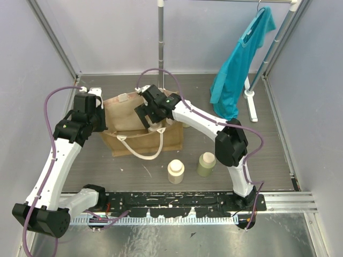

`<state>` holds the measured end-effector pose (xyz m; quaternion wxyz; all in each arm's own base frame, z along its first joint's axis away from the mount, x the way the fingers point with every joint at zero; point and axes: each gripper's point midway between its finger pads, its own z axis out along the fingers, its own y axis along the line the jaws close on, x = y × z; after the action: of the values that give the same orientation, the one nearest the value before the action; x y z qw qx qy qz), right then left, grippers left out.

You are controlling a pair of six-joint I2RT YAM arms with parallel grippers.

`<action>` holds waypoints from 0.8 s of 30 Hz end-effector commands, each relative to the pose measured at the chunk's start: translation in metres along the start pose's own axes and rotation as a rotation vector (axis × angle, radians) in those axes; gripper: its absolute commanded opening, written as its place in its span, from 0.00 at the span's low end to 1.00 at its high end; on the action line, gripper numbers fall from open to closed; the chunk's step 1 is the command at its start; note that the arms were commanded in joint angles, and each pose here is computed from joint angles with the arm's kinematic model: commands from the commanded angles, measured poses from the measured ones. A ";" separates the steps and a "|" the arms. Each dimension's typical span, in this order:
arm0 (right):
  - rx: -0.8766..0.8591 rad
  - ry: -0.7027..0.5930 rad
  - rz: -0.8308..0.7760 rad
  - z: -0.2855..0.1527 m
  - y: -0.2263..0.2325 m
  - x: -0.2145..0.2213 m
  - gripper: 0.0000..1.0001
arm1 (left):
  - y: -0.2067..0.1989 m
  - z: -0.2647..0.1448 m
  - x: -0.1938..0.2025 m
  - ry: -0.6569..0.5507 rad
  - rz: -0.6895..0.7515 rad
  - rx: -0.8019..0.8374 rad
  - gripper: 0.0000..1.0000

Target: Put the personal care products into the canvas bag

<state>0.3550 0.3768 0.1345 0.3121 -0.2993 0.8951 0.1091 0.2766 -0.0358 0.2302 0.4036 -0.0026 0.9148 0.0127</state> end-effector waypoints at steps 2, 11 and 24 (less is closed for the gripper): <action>-0.022 -0.208 0.001 -0.079 0.000 -0.077 1.00 | 0.003 -0.007 -0.012 -0.050 0.001 -0.006 0.06; -0.042 -0.364 0.072 -0.157 -0.012 -0.123 1.00 | 0.004 -0.008 -0.011 -0.045 0.004 -0.010 0.06; 0.218 -0.423 0.306 -0.179 -0.181 -0.121 1.00 | 0.003 -0.008 -0.011 -0.044 0.005 -0.009 0.06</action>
<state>0.4349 0.2483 0.3467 0.4877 -0.1251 0.8527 0.1391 0.2761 -0.0355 0.2301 0.4032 -0.0025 0.9150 0.0132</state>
